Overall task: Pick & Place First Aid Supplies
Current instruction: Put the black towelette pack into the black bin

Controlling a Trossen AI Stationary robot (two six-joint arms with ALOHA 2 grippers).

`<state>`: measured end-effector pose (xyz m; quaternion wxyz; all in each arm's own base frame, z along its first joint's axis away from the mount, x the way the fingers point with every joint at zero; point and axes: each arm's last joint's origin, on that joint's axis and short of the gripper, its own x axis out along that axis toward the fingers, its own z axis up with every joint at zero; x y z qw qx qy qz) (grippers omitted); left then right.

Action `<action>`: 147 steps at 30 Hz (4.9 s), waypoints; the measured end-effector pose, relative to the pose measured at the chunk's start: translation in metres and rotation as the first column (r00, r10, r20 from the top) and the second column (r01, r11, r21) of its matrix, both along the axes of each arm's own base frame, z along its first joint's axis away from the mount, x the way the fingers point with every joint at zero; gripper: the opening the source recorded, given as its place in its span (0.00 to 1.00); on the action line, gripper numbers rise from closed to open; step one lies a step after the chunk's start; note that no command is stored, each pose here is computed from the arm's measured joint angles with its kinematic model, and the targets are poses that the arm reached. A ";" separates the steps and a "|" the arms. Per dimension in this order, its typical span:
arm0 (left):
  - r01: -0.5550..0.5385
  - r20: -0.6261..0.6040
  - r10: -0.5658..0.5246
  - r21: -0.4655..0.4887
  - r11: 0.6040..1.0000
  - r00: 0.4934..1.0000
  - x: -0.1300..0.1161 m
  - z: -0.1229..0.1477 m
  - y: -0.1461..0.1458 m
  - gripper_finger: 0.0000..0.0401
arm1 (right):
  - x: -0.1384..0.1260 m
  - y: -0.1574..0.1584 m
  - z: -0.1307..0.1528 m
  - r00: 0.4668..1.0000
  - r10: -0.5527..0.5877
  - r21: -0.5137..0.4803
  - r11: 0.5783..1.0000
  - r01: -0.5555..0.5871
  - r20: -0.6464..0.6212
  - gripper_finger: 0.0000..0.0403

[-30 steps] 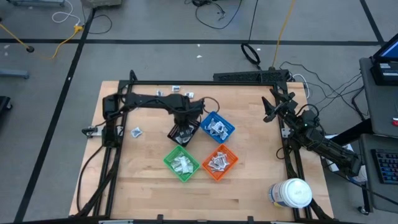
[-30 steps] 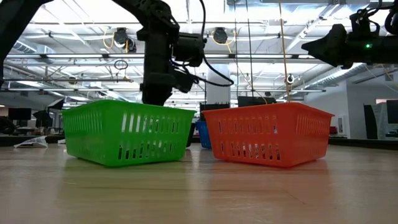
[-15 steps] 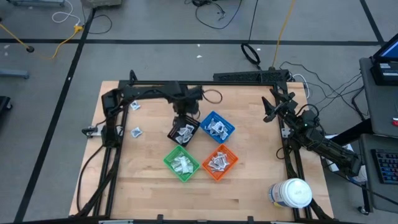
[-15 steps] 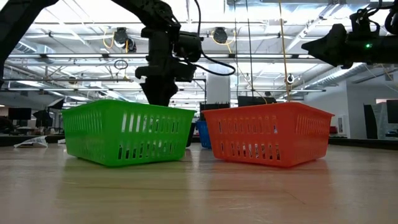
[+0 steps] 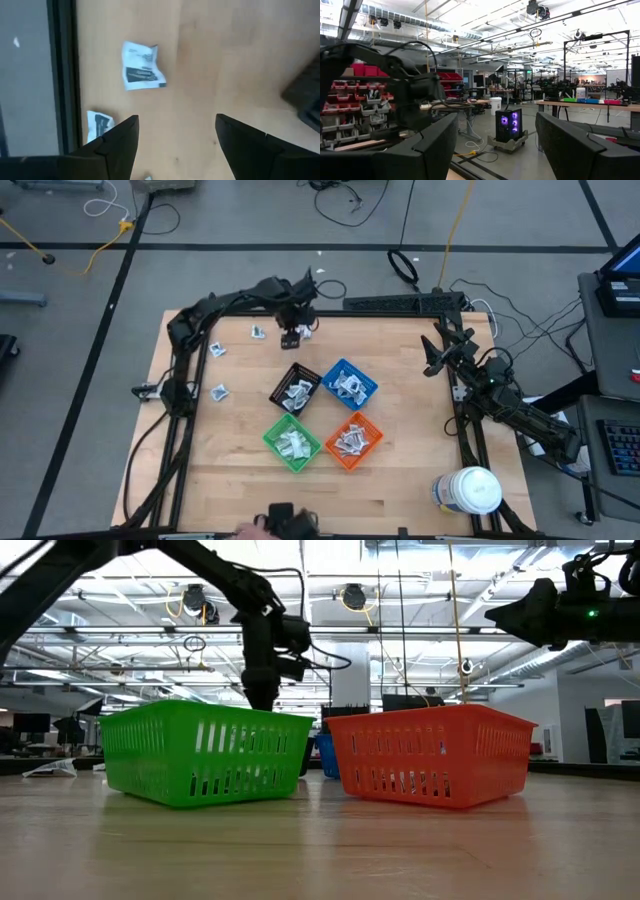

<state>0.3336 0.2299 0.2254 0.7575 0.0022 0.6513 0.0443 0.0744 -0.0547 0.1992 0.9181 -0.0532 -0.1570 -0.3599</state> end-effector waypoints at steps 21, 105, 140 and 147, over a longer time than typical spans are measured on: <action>-0.057 -0.049 0.052 -0.094 0.994 0.997 0.018 -0.061 0.041 0.67 | 0.000 0.000 0.000 1.000 0.000 0.000 1.000 0.000 0.000 0.65; -0.470 -0.160 0.450 -0.122 0.874 0.878 0.040 -0.047 -0.148 0.16 | 0.000 0.000 0.000 1.000 0.000 0.000 1.000 0.000 0.000 0.65; -0.586 0.033 0.587 -0.041 0.809 0.809 -0.055 0.022 0.040 0.87 | 0.000 0.000 0.000 1.000 0.000 0.000 1.000 0.000 0.000 0.65; -0.737 0.018 0.739 -0.062 0.673 0.674 -0.084 0.022 0.064 0.83 | 0.000 0.000 0.000 1.000 0.000 0.000 1.000 0.000 0.000 0.65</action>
